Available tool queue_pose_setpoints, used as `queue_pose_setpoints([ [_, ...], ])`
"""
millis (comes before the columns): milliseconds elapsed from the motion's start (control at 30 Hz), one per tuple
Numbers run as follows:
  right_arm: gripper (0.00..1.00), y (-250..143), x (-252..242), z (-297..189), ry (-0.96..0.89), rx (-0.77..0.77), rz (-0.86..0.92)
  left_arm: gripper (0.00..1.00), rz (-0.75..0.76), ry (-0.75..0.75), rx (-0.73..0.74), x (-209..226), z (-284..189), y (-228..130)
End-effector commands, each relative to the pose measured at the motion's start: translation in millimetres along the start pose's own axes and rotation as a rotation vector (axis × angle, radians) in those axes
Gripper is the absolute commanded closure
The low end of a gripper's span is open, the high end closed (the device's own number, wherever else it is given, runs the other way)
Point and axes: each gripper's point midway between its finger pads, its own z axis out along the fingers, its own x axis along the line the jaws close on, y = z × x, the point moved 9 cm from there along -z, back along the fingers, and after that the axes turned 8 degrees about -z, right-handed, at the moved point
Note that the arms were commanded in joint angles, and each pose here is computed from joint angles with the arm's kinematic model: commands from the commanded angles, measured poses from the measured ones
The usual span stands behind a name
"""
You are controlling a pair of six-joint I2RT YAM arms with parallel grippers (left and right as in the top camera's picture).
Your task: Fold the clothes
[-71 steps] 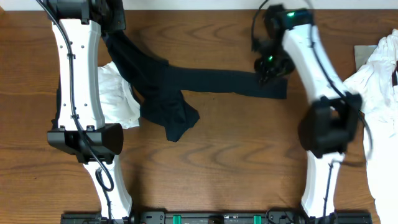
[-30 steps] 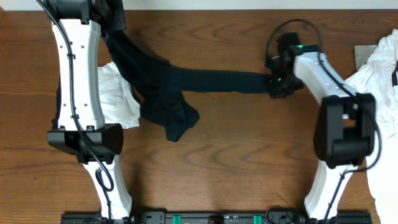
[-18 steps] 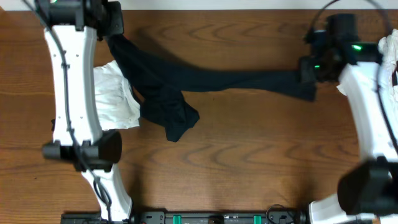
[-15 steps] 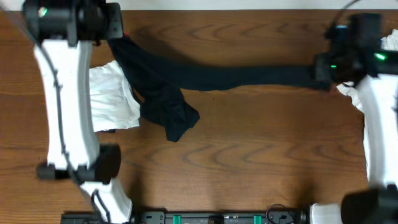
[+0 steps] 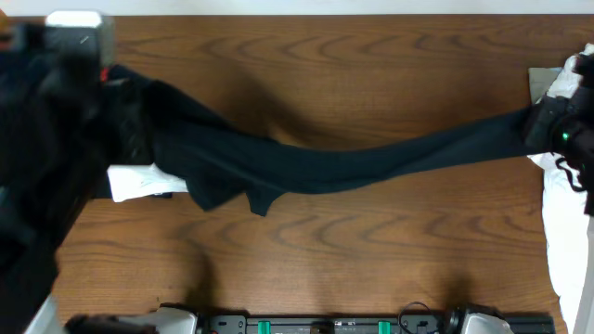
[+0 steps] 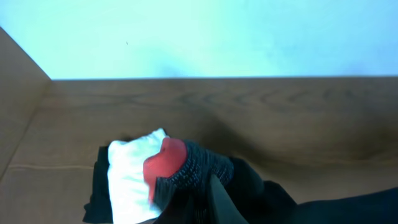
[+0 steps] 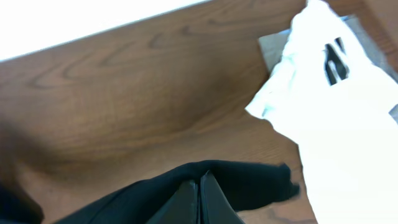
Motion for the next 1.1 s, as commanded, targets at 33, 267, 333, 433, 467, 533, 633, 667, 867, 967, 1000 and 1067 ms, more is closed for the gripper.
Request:
queue_pose_setpoints([
  [33,0.99,1,-5,-7,-0.024,-0.012,0.064,0.94,-0.028,0.005,-0.022,2,-10,-1],
  [267,0.99,-2,-5,42,-0.007,0.145,0.097,0.94,-0.004,0.076,0.18,-12,95,9],
  [333,0.99,-3,-6,61,-0.001,0.197,0.101,0.94,0.012,0.102,0.275,-18,143,6],
  [433,0.99,-4,-5,93,0.023,0.264,0.111,0.94,0.038,0.136,0.386,-22,208,-4],
  [467,0.99,-4,-5,104,0.038,0.28,0.114,0.94,0.042,0.149,0.425,-23,232,-9],
  [533,0.99,-5,-3,130,0.073,0.315,0.122,0.94,0.049,0.173,0.492,-21,276,-21],
  [633,0.99,-8,0,170,0.131,0.354,0.136,0.94,0.071,0.191,0.556,-18,338,-41],
  [667,0.99,-9,0,183,0.14,0.361,0.148,0.94,0.079,0.192,0.565,-18,356,-47],
  [867,0.99,-12,-2,249,0.153,0.338,0.222,0.94,0.075,0.207,0.572,-6,427,-72],
  [967,0.97,-14,-6,267,0.152,0.33,0.261,0.94,0.059,0.223,0.576,5,444,-79],
  [1000,0.97,-15,-8,272,0.149,0.325,0.27,0.94,0.053,0.226,0.573,9,448,-79],
  [1067,0.96,-15,-12,280,0.143,0.315,0.29,0.94,0.041,0.234,0.562,15,453,-79],
])
